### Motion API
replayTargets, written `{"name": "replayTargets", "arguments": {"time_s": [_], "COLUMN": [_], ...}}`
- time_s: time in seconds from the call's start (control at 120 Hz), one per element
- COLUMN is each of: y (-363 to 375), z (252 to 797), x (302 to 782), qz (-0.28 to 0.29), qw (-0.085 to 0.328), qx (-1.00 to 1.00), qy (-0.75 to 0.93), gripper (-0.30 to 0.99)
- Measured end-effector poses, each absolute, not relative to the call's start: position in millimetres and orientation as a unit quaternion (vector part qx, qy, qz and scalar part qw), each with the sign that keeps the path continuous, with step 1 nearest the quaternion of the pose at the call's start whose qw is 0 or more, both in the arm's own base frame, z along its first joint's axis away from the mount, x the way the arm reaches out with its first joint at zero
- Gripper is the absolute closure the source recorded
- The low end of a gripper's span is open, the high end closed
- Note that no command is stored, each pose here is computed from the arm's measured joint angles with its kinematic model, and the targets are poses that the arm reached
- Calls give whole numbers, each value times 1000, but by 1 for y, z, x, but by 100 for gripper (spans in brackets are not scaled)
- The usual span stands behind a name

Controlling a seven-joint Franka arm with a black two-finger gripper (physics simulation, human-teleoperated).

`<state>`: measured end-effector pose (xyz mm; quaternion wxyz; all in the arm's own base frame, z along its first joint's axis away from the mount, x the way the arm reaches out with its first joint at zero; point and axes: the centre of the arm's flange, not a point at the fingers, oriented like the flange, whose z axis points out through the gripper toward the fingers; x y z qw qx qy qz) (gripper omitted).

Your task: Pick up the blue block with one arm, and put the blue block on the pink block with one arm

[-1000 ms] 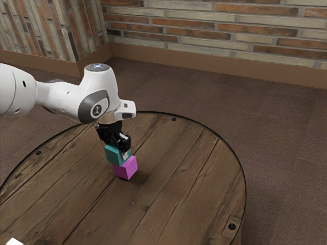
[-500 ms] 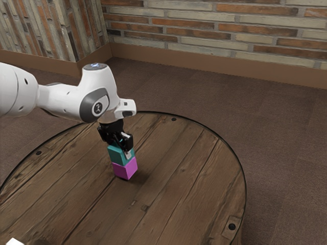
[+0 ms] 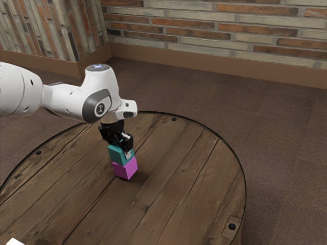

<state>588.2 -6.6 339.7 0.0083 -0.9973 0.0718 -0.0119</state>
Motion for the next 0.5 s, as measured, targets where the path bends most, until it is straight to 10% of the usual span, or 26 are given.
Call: {"name": "replayTargets", "arguments": {"time_s": [0.25,0.5], "y": [-7,15], "z": [342,492], "x": [589,574], "qz": [-14,-57], "qw": [3,-3], "qx": [-997,-995], "qy": [79,85], "gripper": [13,4]}}
